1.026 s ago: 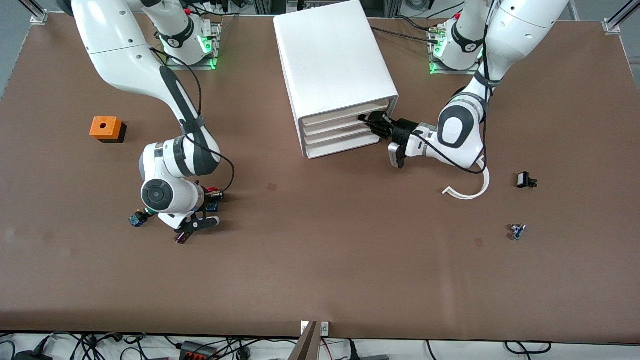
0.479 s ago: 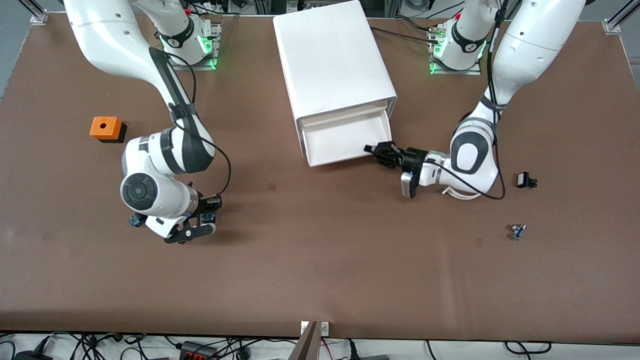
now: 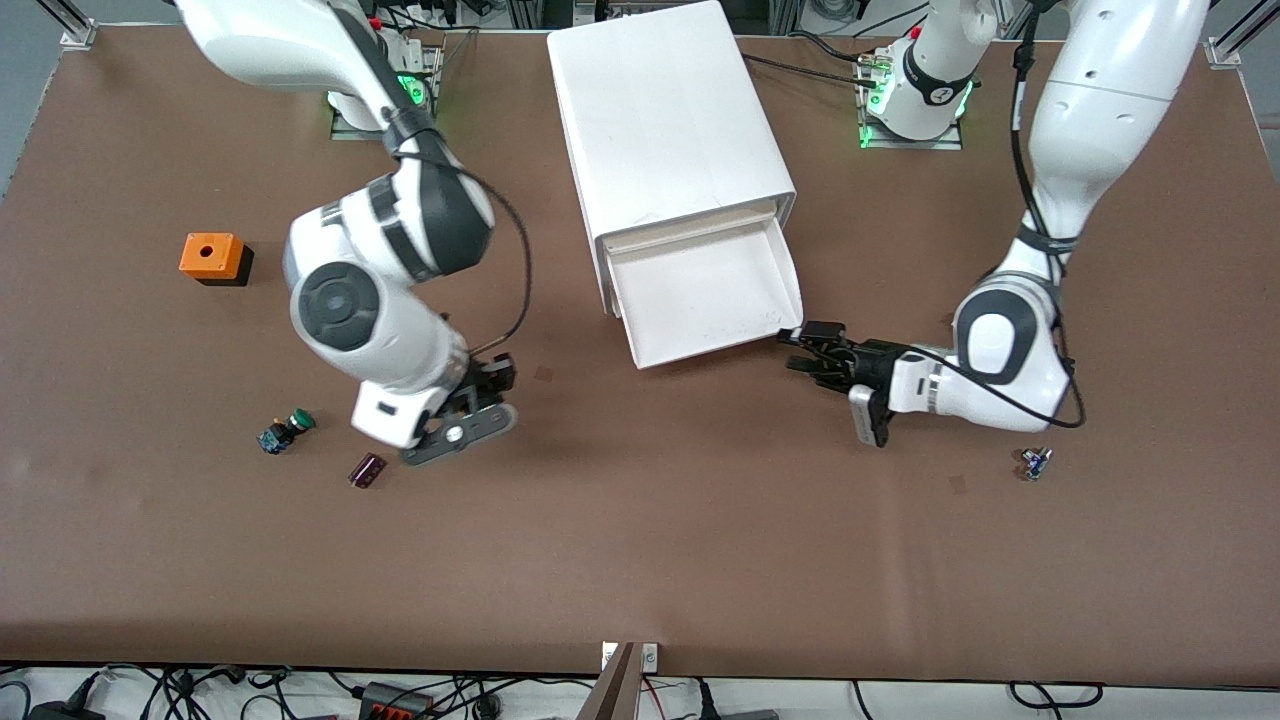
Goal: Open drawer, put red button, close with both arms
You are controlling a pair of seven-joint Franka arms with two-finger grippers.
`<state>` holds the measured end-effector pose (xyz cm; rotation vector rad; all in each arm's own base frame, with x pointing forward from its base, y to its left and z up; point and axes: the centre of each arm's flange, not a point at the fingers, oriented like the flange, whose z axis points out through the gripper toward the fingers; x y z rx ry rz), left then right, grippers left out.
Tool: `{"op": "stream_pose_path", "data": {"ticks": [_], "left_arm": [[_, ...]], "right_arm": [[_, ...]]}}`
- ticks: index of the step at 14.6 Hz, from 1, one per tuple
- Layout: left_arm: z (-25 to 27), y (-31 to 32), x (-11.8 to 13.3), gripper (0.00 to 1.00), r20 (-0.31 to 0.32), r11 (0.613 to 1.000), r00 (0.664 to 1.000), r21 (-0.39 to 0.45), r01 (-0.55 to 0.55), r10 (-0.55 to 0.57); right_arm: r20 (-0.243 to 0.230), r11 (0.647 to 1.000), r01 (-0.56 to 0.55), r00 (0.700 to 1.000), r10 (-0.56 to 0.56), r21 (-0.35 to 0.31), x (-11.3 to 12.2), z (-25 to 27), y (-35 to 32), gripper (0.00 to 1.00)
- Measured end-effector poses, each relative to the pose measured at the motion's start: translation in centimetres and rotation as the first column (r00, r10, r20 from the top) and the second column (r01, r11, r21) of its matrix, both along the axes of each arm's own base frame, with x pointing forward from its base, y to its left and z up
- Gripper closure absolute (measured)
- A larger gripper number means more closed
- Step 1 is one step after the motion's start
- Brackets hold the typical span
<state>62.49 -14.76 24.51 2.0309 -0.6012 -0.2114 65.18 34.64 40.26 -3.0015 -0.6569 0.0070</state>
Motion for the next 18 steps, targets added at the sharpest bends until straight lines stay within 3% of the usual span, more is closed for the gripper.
{"op": "stream_pose_path", "data": {"ticks": [2, 4, 8, 10, 11, 13, 15, 18], "left_arm": [[4.3, 2.0, 1.2, 0.03, -0.049, 0.989, 0.997, 0.131, 0.068, -0.062], [7.2, 4.2, 2.1, 0.0, -0.061, 0.935, 0.993, 0.333, 0.117, -0.103], [10.5, 7.9, 3.4, 0.0, -0.021, 0.756, 0.989, 0.642, 0.126, -0.147], [12.0, 9.8, 3.6, 0.0, -0.008, 0.639, 0.99, 0.763, 0.097, -0.141], [12.7, 10.5, 3.7, 0.0, 0.002, 0.584, 0.994, 0.809, 0.065, -0.113], [14.3, 11.0, 4.3, 0.0, 0.062, 0.515, 0.998, 0.856, -0.045, -0.015], [15.6, 10.8, 4.6, 0.0, 0.114, 0.471, 0.99, 0.871, -0.141, 0.086], [15.7, 10.6, 4.6, 0.0, 0.128, 0.435, 0.978, 0.88, -0.189, 0.165]], "right_arm": [[0.025, 1.0, 0.014, 1.0, -0.014, 0.019, -2.2, 2.0, 4.4, 0.59], [0.054, 0.999, 0.029, 0.998, -0.031, 0.045, -4.4, 4.4, 8.2, 0.59], [0.084, 0.997, -0.04, 0.996, 0.034, 0.073, -7.8, 5.6, 13.4, 0.59], [0.08, 0.994, -0.079, 0.994, 0.073, 0.072, -10.1, 4.6, 16.5, 0.59], [0.075, 0.994, -0.088, 0.994, 0.083, 0.07, -11.1, 3.9, 17.7, 0.59], [0.064, 0.993, -0.093, 0.994, 0.088, 0.069, -11.8, 2.2, 19.1, 0.59], [0.04, 0.994, -0.076, 0.997, 0.073, 0.074, -12.1, 0.4, 19.8, 0.59], [0.013, 0.997, -0.053, 0.999, 0.053, 0.061, -12.6, -1.6, 20.5, 0.59]]}}
